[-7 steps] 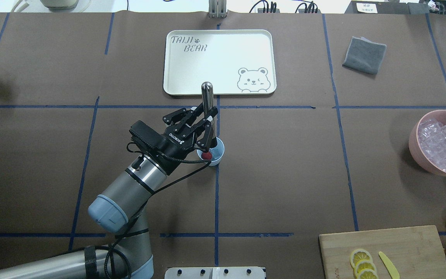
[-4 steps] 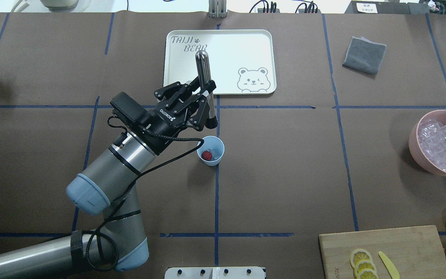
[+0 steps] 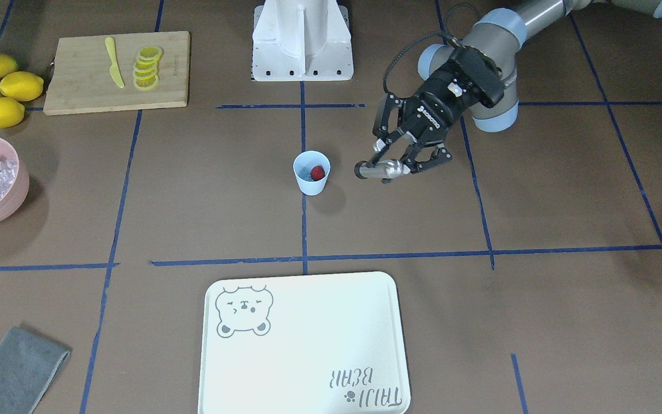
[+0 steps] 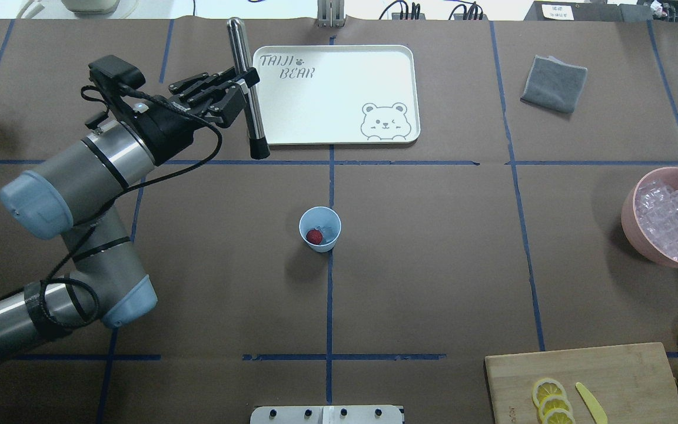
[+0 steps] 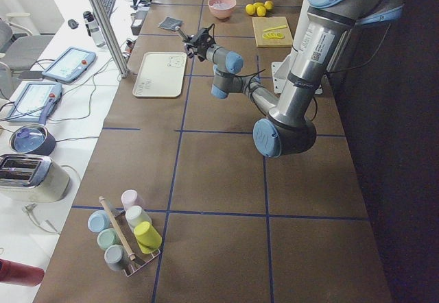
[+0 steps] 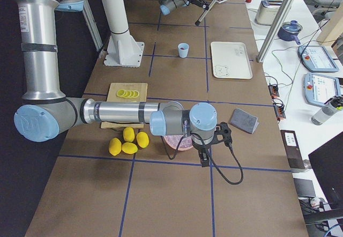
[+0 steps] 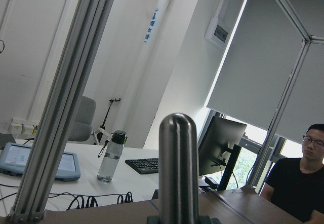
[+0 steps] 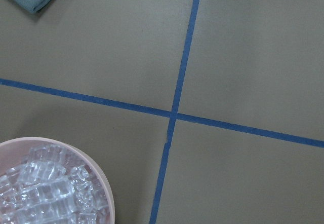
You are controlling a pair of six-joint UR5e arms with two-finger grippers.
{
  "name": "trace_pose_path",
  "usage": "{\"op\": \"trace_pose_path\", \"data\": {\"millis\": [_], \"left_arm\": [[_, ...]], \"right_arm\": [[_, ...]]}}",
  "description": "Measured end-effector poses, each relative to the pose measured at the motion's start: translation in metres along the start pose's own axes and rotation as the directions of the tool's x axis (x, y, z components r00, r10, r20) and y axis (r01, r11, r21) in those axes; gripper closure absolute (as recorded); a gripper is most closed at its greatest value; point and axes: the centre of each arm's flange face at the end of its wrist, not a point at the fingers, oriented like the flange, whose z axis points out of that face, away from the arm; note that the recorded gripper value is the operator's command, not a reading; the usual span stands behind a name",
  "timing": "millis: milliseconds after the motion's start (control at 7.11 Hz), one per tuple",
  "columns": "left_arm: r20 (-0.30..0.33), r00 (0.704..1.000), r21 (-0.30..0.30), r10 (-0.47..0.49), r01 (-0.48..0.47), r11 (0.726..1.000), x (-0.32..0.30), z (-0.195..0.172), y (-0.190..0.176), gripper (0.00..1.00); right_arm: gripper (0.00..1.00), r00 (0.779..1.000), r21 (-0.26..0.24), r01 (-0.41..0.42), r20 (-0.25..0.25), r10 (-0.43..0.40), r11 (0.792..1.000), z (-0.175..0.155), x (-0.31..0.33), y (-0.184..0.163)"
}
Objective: Mash ice and strawberries in cup
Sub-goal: 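Lift the muddler out of the cup and draw the left arm back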
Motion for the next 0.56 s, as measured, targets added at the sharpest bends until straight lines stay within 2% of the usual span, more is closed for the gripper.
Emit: {"op": "trace_pose_path", "data": {"millis": [141, 281, 422, 563], "left_arm": [[0.060, 0.996, -0.071, -0.065, 0.069, 0.995, -0.035, -0.010, -0.009, 1.00], [0.123, 0.982, -0.136, -0.143, 0.159, 0.978, -0.067, -0.022, -0.017, 1.00], [0.210, 0.951, -0.206, -0.226, 0.269, 0.941, -0.097, -0.042, -0.027, 1.00], [0.316, 0.908, -0.279, -0.275, 0.366, 0.888, -0.121, -0.067, -0.049, 1.00]], "right_arm": [[0.00, 1.000, 0.003, 0.003, -0.001, -0.003, 1.000, -0.001, -0.001, -0.001], [0.00, 1.000, 0.008, 0.008, -0.003, -0.008, 1.000, -0.004, -0.003, -0.002], [0.00, 1.000, 0.013, 0.015, -0.006, -0.015, 1.000, -0.006, -0.006, -0.003], [0.00, 1.000, 0.017, 0.020, -0.009, -0.020, 1.000, -0.008, -0.007, -0.005]]}}
